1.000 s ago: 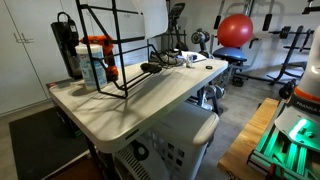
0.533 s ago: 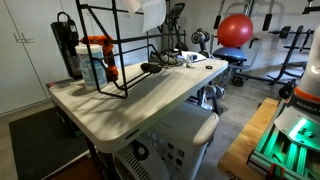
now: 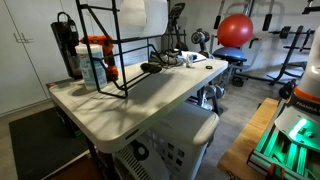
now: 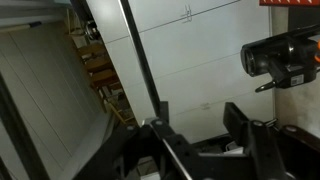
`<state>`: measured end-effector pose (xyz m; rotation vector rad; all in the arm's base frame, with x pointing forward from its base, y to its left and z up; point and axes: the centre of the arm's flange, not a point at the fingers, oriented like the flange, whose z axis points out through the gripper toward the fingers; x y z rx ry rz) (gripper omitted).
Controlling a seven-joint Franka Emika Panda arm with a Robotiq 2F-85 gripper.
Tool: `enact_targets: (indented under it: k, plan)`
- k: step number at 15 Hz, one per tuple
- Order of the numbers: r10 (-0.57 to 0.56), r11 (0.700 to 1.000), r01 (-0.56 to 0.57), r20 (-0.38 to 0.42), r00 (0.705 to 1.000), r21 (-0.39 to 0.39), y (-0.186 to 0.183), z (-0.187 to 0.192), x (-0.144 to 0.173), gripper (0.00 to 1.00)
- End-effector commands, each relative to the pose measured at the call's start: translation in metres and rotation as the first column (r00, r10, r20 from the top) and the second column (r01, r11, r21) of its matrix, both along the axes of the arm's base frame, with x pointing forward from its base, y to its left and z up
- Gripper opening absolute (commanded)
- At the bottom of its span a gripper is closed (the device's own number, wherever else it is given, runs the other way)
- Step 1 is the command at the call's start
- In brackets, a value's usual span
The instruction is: Pick up the kitchen paper and hang it on the third black rack from the bottom
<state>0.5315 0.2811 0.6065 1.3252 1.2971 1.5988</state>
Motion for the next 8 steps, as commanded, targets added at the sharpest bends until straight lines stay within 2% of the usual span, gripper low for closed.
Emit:
enact_targets:
  k: [1, 2, 3, 8]
  plan:
    - [0.000, 0.999, 0.002, -0.039, 0.999, 0.036, 0.006, 0.010, -0.003, 0.90]
    - [-0.003, 0.999, 0.006, -0.043, 0.999, 0.051, 0.006, 0.011, -0.004, 0.99]
    - [-0.010, 0.997, 0.014, -0.051, 0.999, 0.070, 0.007, 0.013, -0.005, 1.00]
    - [-0.011, 0.978, 0.027, -0.079, 0.997, 0.206, 0.011, 0.032, -0.021, 1.00]
